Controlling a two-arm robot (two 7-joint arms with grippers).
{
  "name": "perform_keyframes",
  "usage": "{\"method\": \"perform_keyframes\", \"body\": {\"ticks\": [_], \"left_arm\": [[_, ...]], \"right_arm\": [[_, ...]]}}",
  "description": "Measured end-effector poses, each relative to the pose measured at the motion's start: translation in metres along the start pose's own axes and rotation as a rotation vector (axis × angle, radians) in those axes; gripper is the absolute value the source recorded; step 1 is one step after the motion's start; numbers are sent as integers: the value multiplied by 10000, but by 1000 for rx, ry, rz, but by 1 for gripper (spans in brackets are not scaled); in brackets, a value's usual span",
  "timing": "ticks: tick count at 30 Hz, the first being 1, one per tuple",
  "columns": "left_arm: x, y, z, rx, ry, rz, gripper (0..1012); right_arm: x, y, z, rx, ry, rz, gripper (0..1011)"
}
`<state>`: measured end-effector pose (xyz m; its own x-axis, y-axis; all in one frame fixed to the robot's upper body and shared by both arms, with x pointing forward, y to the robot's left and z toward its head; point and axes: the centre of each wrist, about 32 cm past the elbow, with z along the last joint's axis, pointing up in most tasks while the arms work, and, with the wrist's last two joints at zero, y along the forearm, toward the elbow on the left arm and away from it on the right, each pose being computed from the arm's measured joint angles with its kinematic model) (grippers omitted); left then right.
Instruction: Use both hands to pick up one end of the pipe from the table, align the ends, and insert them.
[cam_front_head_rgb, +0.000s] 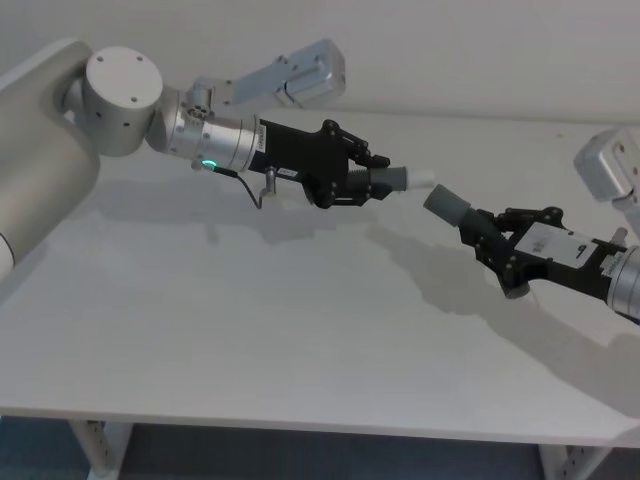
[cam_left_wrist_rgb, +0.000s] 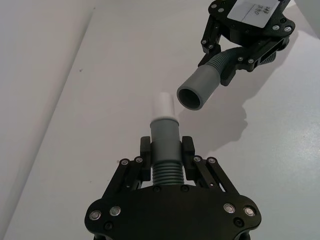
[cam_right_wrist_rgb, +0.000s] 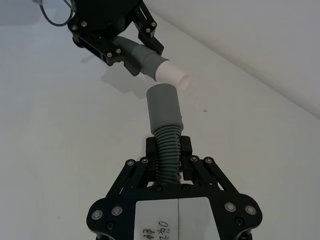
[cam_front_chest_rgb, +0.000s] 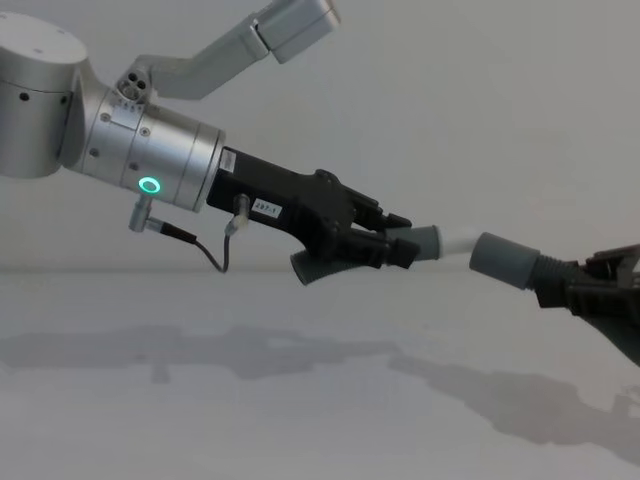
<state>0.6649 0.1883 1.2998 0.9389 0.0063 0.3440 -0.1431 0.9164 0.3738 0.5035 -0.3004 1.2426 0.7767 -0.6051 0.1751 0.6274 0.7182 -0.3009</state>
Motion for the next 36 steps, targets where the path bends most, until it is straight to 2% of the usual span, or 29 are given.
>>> {"method": "perform_keyframes", "body": {"ticks": [19,27,36], "left_arm": [[35,-37,-13,-23,-6,-9,348],[22,-23,-12,-25,-7,-4,348],[1,27,-4,-6,-3,12,348]], "right_arm": [[5,28,10,-3,-2,-2,260],[6,47,4,-9,-7,-8,260],[9,51,3,-17,-13,-12,260]]}}
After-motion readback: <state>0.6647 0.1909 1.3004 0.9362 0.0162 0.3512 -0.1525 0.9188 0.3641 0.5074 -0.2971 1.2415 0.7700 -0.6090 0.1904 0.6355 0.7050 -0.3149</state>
